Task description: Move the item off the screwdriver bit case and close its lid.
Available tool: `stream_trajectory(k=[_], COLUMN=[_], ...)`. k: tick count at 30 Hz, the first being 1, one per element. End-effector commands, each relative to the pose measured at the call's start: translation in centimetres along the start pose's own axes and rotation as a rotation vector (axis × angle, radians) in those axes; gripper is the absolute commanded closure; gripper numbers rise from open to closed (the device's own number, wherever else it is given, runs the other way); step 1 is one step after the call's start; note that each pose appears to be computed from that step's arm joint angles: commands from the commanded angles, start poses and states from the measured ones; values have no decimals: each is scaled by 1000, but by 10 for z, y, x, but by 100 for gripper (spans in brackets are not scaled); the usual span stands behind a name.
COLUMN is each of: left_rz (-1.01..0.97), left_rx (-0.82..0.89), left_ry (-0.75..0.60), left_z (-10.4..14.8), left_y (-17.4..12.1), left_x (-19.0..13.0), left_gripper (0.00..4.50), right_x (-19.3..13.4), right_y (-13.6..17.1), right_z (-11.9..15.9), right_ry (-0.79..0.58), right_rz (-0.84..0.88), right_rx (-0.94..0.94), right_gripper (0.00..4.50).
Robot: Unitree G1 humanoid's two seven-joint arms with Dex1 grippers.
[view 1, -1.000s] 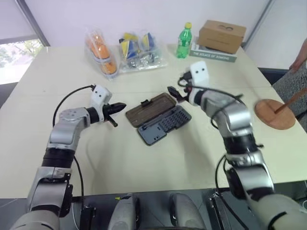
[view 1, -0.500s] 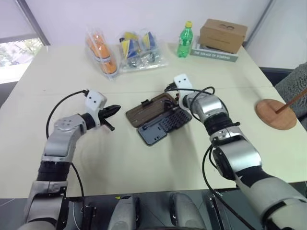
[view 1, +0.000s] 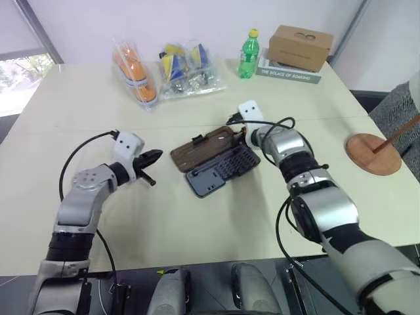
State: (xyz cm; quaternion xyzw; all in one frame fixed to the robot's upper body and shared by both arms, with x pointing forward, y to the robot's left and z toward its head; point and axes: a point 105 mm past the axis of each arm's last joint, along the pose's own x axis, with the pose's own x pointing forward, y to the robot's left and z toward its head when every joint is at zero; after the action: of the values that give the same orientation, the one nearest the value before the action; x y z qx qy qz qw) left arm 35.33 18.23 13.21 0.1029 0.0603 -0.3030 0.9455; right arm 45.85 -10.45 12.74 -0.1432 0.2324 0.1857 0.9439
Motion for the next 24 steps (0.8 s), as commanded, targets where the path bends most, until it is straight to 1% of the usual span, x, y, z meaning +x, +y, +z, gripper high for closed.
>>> stream_trajectory(k=[1, 6, 11, 15, 17, 19, 21, 24], left_rz=[17, 11, 5, -14, -22, -38, -57, -81], left_rx=[31, 41, 47, 52, 54, 53, 52, 51], left_ry=[-45, -51, -56, -52, -51, -52, -52, -51], left_z=[14, 16, 18, 16, 16, 15, 15, 14], left_y=[5, 5, 6, 4, 3, -1, -5, -10], left_x=[-1, 3, 7, 10, 12, 15, 20, 26], left_gripper=[450, 450, 450, 450, 450, 450, 450, 450], right_x=[-5, -18, -45, -72, -81, -95, -106, -114], right_y=[-8, -7, -13, -27, -32, -37, -35, -27], right_z=[-10, -29, -50, -58, -60, -66, -72, -77], right_ry=[32, 77, 130, 159, 170, 194, 221, 217], right_rz=[-32, -32, -96, -218, -267, -344, -385, -404], right_rx=[-44, -44, -12, 69, 115, 220, 307, 362], right_gripper=[444, 444, 444, 444, 444, 444, 444, 444])
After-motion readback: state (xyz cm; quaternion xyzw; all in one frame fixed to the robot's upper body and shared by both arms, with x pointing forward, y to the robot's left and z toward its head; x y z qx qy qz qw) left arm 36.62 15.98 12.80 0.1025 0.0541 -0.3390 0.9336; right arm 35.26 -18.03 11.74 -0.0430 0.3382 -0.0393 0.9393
